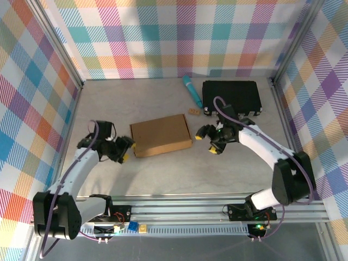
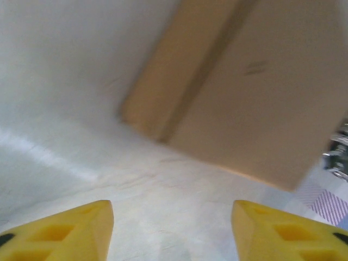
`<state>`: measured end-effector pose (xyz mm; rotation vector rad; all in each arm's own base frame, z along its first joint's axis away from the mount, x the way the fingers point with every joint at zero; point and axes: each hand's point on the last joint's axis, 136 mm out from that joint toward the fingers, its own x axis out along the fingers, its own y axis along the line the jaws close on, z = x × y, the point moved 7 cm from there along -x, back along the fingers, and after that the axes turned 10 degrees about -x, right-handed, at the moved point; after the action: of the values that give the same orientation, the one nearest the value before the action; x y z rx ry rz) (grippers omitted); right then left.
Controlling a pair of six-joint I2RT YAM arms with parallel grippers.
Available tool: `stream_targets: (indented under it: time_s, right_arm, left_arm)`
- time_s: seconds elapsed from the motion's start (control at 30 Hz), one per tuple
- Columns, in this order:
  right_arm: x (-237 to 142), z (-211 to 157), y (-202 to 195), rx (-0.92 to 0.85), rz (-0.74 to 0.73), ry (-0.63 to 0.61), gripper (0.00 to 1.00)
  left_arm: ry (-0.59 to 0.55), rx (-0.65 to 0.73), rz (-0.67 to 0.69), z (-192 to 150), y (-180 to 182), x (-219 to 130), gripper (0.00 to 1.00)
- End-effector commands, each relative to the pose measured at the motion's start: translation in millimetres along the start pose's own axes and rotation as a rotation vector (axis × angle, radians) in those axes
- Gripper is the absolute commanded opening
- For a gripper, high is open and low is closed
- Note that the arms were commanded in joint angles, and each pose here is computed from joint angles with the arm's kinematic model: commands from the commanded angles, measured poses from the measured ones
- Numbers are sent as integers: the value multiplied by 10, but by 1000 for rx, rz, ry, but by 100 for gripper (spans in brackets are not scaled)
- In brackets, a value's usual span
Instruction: Fold the paper box
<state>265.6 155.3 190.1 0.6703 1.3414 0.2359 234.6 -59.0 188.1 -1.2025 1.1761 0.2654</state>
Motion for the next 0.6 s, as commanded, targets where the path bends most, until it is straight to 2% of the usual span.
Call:
stream_targets:
  time_s: [0.0,0.1,0.2,0.23,0.3,0.33,0.47,0.57]
  right_arm:
    - [-643,119,72,-147,-102,-267,99]
    - [-1130,128,37,-252,-199,-505,99]
    - [-1500,101,-234,-224,-411,-740,99]
    - [-1559,98,-360,-237,-495,-819,99]
    - [-1514,91,-510,-398,-584,-916,99]
    - [-1478,75,-581,-460,-614,-954,99]
    - [-1043,-18,-898,-653,-654,-961,99]
    - [-712,-25,-1002,-730,-607,-923,99]
  left_arm:
    - [-201,131,-15,78,-259,-525,100]
    - [-426,163,-28,163,-315,-941,100]
    - [-640,192,-41,207,-219,-1239,100]
    - [-731,167,14,242,-100,-1297,100]
    - [-925,85,188,331,186,-1398,100]
    - [-968,122,236,367,249,-1375,100]
    - [-922,490,353,456,389,-926,100]
    - [-845,678,312,486,411,-517,100]
